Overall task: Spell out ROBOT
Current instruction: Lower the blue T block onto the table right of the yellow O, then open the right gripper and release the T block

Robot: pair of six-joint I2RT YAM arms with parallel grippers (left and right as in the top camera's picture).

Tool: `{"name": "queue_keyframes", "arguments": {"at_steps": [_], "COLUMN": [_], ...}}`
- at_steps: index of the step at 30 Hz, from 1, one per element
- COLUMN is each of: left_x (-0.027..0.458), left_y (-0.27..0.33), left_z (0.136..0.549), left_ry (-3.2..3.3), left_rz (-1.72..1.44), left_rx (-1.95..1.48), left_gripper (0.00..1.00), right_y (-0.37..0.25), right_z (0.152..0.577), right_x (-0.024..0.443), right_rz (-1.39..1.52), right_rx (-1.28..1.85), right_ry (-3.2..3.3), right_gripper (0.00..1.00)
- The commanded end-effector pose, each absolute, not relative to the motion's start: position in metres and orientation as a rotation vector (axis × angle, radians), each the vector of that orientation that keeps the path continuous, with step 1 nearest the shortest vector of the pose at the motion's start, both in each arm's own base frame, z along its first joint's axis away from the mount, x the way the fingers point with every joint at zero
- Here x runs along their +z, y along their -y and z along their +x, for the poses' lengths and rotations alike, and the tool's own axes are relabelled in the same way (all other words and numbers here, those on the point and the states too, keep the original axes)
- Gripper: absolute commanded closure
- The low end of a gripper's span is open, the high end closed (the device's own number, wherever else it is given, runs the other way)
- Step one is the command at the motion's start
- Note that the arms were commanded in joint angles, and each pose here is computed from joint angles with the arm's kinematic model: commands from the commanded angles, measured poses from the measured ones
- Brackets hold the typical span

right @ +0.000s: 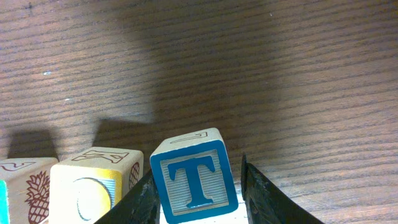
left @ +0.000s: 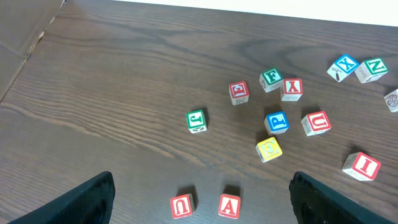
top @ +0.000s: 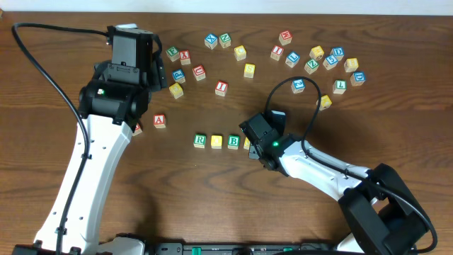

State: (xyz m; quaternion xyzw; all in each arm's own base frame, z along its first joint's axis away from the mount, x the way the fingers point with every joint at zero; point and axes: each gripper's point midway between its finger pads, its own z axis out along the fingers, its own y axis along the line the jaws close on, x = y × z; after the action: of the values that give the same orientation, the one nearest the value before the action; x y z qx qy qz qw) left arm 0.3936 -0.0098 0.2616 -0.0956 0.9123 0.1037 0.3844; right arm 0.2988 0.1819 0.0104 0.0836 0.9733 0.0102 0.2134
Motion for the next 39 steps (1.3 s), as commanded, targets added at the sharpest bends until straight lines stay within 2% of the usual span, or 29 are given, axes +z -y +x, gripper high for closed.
{"name": "queue_keyframes", "arguments": {"at_steps": [1,7,9,12,39], "left_x": [0.266,0.266,0.266,0.266,0.265], "left_y": [0.006,0.006,0.006,0.006,0.006], "left_z": [0.395,0.395,0.395,0.395,0.395], "left_ry": [-2.317,-2.317,-2.317,-2.317,-2.321], "left_rz": [-0.242,-0.241,-0.241,-0.242,-0.240], "left_rx": [0.283,0.283,0.283,0.283,0.285], "left_gripper": [0.12,0.12,0.12,0.12,0.12], "right_y": [-0.176,-0.176,-0.177,-0.177,-0.167], "right_z": [0.301,0.302,0.303,0.303,0.312], "right_x": [0.013,0.013,0.013,0.013,0.015], "right_rz": [0.252,0.251,0.222,0.208,0.237], "right_rx": [0.010,0.010,0.010,0.007,0.002], "right_ry": [-2.682,-2.681,-2.678,-2.679,-2.666], "right_gripper": [0.62,0.55,0.48,0.46,0.45]}}
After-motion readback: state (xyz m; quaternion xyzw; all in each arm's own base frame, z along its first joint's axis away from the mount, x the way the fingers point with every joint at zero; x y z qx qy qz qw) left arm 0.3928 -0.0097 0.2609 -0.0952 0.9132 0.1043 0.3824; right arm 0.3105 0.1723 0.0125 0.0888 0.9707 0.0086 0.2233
